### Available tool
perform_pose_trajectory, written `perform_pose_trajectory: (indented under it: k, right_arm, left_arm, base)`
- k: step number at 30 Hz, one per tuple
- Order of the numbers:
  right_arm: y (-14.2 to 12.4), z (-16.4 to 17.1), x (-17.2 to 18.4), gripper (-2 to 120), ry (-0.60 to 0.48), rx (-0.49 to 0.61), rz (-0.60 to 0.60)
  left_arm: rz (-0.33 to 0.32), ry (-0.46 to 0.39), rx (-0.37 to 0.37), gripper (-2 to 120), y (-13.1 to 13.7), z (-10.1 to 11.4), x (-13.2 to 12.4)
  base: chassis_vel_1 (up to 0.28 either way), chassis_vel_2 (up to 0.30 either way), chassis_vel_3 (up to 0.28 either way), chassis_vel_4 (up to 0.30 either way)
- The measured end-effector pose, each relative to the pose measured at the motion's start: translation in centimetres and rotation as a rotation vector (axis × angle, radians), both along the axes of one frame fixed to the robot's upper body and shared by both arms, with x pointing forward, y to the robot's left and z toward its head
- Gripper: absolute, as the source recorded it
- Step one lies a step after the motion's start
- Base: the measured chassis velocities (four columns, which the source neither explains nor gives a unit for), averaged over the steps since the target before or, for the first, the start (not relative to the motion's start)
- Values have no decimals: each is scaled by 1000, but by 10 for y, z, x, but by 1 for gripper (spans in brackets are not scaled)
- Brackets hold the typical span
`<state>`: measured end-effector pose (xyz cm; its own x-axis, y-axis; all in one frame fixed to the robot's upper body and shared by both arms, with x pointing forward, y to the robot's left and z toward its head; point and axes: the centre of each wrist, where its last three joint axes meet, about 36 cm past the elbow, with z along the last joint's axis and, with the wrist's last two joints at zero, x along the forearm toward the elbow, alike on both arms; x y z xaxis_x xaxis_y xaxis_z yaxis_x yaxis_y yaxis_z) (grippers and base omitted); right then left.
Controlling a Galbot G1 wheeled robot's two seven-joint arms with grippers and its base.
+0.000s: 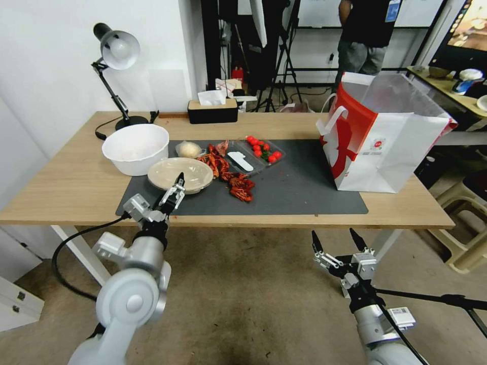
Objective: Pick up the trash from the table and place it into the takeout bag.
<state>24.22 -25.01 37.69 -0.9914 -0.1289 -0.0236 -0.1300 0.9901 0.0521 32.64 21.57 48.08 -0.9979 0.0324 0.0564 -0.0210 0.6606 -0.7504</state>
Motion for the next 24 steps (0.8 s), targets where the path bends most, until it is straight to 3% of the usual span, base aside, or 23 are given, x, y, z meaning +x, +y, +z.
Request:
perform_pose_trajectory:
  k: [6,13,20,24]
  right_arm:
    - [-3,0,1,100,-1,-9,-8]
    - [-7,4,6,100,-14,-23,-17]
    - [-7,3,10,100,-17,-23,-27]
    - [-7,3,11,100,-18,-25,-30]
  left_arm:
    - [-30,80,-48,100,7,-3,26]
    - [-49,142,-44,100,9,-2,42]
    - [-18,191,-37,99,16,-12,62]
    - [-14,198,-47,89,19,-14,74]
  base:
    - [0,0,0,0]
    - [0,0,0,0]
    - [0,0,0,0]
    - [0,0,0,0]
